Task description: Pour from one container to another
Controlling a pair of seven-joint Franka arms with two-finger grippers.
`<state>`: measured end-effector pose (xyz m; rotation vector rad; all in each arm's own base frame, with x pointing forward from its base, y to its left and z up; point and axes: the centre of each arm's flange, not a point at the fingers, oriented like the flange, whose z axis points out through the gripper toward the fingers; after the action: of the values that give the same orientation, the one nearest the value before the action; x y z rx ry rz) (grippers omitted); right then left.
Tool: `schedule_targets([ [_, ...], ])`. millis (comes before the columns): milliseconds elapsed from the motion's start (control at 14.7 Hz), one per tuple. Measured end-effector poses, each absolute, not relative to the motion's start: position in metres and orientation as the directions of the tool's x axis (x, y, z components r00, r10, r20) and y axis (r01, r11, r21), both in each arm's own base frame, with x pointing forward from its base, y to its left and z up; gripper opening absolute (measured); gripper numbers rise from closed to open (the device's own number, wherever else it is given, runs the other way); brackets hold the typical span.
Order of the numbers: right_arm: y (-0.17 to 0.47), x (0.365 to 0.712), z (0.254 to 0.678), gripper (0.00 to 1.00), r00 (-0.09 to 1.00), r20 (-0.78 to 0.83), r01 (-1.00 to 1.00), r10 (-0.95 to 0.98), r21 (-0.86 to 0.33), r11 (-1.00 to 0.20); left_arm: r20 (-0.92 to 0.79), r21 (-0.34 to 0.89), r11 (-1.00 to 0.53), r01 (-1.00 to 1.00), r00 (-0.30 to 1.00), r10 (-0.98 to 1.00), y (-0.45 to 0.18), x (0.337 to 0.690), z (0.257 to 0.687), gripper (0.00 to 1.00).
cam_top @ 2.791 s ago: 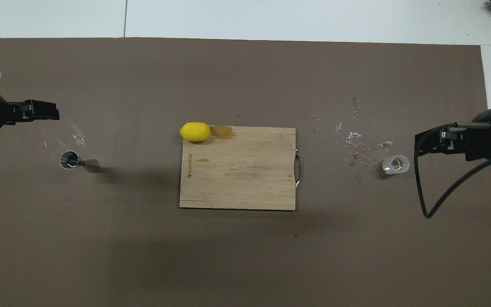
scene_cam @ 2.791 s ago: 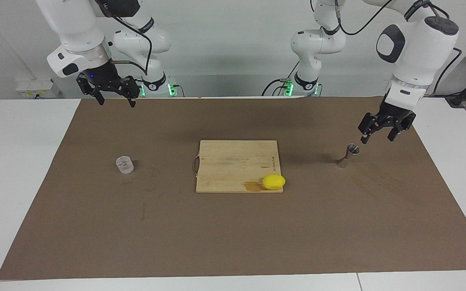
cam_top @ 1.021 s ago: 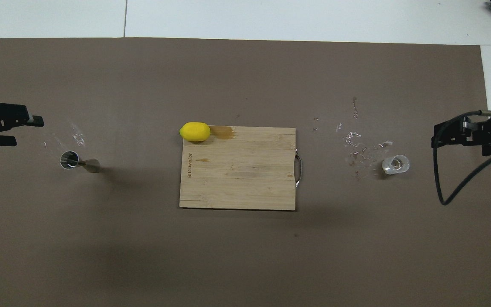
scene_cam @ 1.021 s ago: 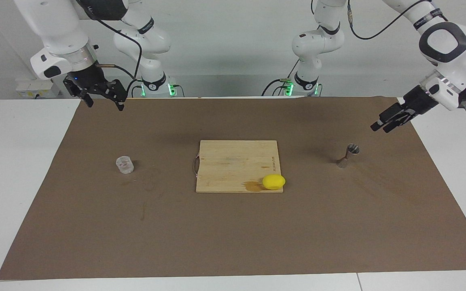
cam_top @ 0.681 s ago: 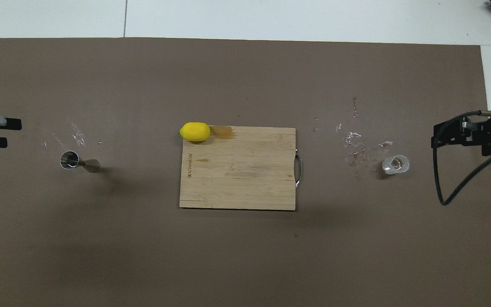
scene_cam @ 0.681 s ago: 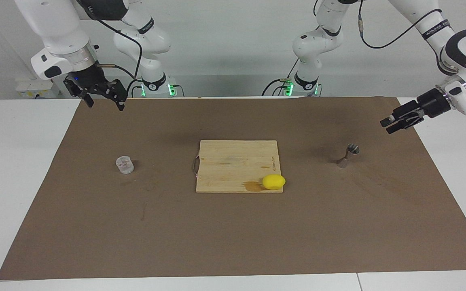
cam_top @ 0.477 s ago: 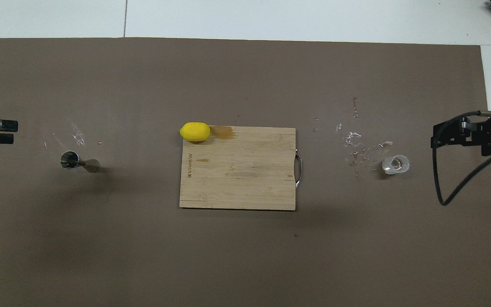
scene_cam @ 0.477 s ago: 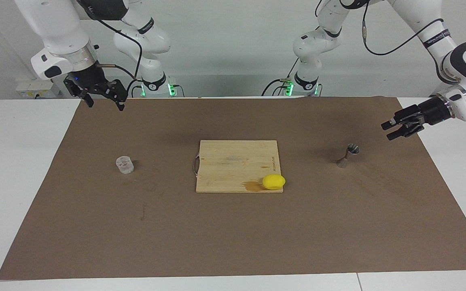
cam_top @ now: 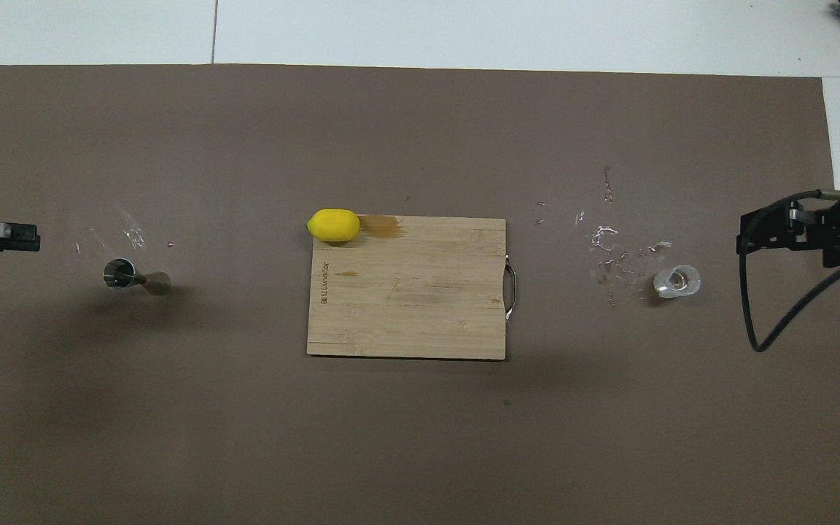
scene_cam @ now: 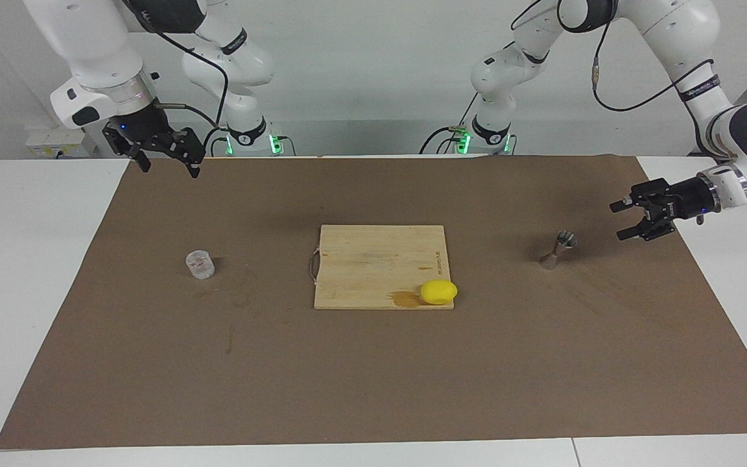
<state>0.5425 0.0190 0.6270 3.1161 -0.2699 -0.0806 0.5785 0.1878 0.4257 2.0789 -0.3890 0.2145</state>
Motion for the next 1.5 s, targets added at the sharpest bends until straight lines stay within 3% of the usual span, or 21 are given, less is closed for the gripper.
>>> schedule_targets([
  [477, 0.019, 0.542, 0.626, 1.0, 0.984, -0.053, -0.171, -0.172, 0.018, -0.985, 0.537, 0.693, -0.357, -0.626, 0.779, -0.323, 0.186, 0.577, 0.406, 1.0],
  [885, 0.019, 0.542, 0.625, 1.0, 0.983, -0.056, -0.171, -0.172, 0.018, -0.985, 0.715, 0.453, -0.246, -0.857, 0.514, -0.474, 0.2, 0.576, 0.375, 1.0],
  [1157, 0.019, 0.542, 0.624, 1.0, 0.983, -0.056, -0.171, -0.172, 0.018, -0.985, 0.803, 0.363, -0.142, -0.921, 0.386, -0.454, 0.201, 0.578, 0.326, 1.0],
  [1498, 0.019, 0.542, 0.624, 1.0, 0.983, -0.057, -0.171, -0.172, 0.019, -0.985, 0.876, 0.275, -0.022, -0.961, 0.26, -0.406, 0.2, 0.57, 0.299, 1.0],
])
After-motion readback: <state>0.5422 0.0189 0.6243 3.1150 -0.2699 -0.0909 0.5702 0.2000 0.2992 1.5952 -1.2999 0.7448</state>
